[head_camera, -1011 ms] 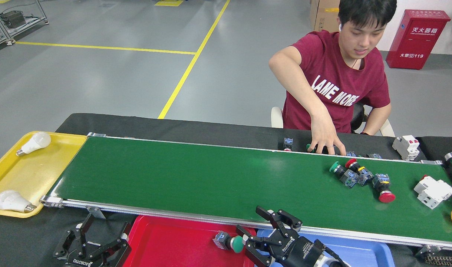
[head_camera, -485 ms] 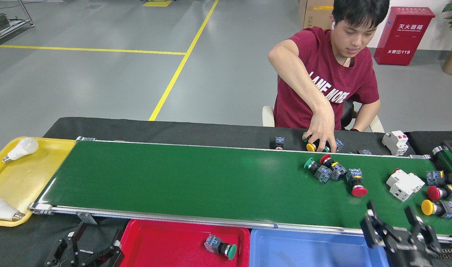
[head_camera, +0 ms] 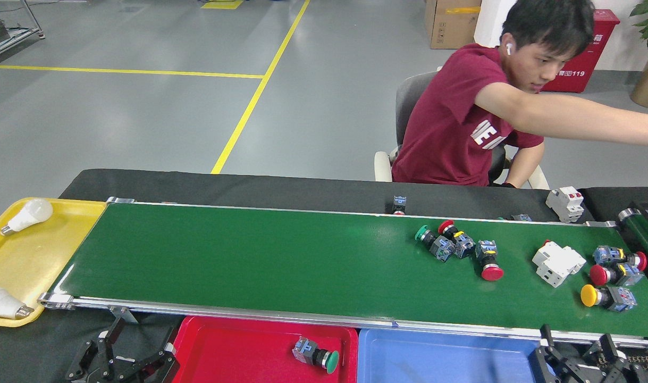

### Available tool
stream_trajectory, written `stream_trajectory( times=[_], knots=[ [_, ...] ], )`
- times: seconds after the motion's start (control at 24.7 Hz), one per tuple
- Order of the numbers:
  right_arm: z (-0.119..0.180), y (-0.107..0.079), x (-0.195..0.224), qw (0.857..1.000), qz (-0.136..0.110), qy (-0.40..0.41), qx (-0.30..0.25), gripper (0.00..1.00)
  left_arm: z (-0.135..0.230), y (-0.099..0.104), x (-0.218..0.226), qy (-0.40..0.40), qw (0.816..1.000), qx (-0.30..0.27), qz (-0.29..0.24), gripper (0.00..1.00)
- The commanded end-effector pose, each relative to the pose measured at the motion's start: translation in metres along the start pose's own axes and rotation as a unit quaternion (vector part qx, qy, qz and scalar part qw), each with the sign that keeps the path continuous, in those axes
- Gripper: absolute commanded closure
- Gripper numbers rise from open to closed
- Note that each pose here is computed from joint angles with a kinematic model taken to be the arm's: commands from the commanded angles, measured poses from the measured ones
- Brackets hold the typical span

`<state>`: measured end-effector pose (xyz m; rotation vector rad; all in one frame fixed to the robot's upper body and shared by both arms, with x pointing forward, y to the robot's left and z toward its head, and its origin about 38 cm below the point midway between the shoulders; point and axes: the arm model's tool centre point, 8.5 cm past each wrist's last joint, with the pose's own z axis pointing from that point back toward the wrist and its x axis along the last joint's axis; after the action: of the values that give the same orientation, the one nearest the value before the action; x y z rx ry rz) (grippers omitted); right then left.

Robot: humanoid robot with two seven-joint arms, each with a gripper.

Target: Pick switch part from conveyor to tray

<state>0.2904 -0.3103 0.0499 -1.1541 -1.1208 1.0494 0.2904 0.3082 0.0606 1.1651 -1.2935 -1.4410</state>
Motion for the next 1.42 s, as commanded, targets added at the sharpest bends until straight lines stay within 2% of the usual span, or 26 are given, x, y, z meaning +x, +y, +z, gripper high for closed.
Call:
stream_trajectory(
  times=[0.0, 0.12, 0.24, 0.32, 0.49, 0.53, 0.57, 0.69, 0.73, 0.77, 0.81, 0.93, 1.01, 1.13, 1.17, 1.29, 1.38],
  knots=[
    [-0.017, 0.002, 0.019, 1.0, 0.005, 0.004, 0.02, 0.04, -0.01, 0.01, 0.0, -0.007, 1.0, 0.013, -0.01, 0.0],
    [-0.05, 0.005, 0.045, 0.999, 0.013, 0.007, 0.051, 0.05, -0.023, 0.011, 0.004, -0.017, 1.0, 0.017, -0.005, 0.0],
    [-0.078, 0.003, 0.067, 0.998, 0.008, 0.019, 0.062, 0.06, -0.032, 0.012, 0.009, -0.025, 0.999, 0.02, -0.005, 0.0],
    [-0.096, 0.009, 0.078, 0.997, 0.029, 0.028, 0.067, 0.06, -0.04, 0.016, 0.011, -0.031, 0.999, 0.023, -0.013, 0.0],
    [-0.138, 0.026, 0.088, 0.992, 0.047, 0.05, 0.104, 0.06, -0.051, 0.017, 0.018, -0.043, 0.999, 0.026, -0.012, 0.0],
    [-0.149, 0.024, 0.088, 0.992, 0.048, 0.056, 0.105, 0.07, -0.055, 0.018, 0.02, -0.047, 0.998, 0.027, -0.012, 0.0],
    [-0.155, 0.019, 0.089, 0.992, 0.048, 0.058, 0.102, 0.11, -0.057, 0.019, 0.021, -0.049, 0.998, 0.028, -0.012, 0.0],
    [-0.162, 0.009, 0.092, 0.994, 0.046, 0.032, 0.096, 0.46, -0.059, 0.018, 0.022, -0.051, 0.998, 0.027, -0.012, 0.0],
    [-0.162, 0.009, 0.095, 0.994, 0.045, 0.01, 0.096, 0.71, -0.058, 0.018, 0.022, -0.051, 0.998, 0.027, -0.011, 0.0],
    [-0.161, 0.01, 0.098, 0.994, 0.045, -0.01, 0.096, 0.92, -0.058, 0.018, 0.022, -0.051, 0.998, 0.027, -0.011, 0.0],
    [-0.16, 0.01, 0.101, 0.994, 0.044, -0.021, 0.096, 0.99, -0.057, 0.016, 0.022, -0.051, 0.998, 0.024, -0.011, 0.0],
    [-0.157, 0.012, 0.1, 0.994, 0.044, -0.029, 0.095, 0.99, -0.057, 0.017, 0.022, -0.051, 0.998, 0.026, -0.011, 0.0],
    [-0.148, 0.007, 0.11, 0.995, 0.034, -0.051, 0.084, 0.99, -0.056, 0.016, 0.022, -0.051, 0.998, 0.024, -0.011, 0.0],
    [-0.111, -0.016, 0.121, 0.991, 0.022, -0.122, 0.041, 0.99, -0.053, 0.014, 0.02, -0.048, 0.999, 0.021, -0.011, 0.0],
    [-0.09, -0.023, 0.125, 0.987, 0.02, -0.159, 0.028, 0.99, -0.052, 0.014, 0.018, -0.046, 0.999, 0.02, -0.011, 0.0],
    [-0.022, -0.025, 0.147, 0.958, 0.0, -0.287, 0.023, 0.98, -0.048, 0.012, 0.015, -0.042, 0.999, 0.016, -0.014, 0.0],
    [-0.004, -0.016, 0.157, 0.94, -0.001, -0.34, 0.035, 0.94, -0.044, 0.009, 0.012, -0.04, 0.999, 0.012, -0.014, 0.0]
  ],
)
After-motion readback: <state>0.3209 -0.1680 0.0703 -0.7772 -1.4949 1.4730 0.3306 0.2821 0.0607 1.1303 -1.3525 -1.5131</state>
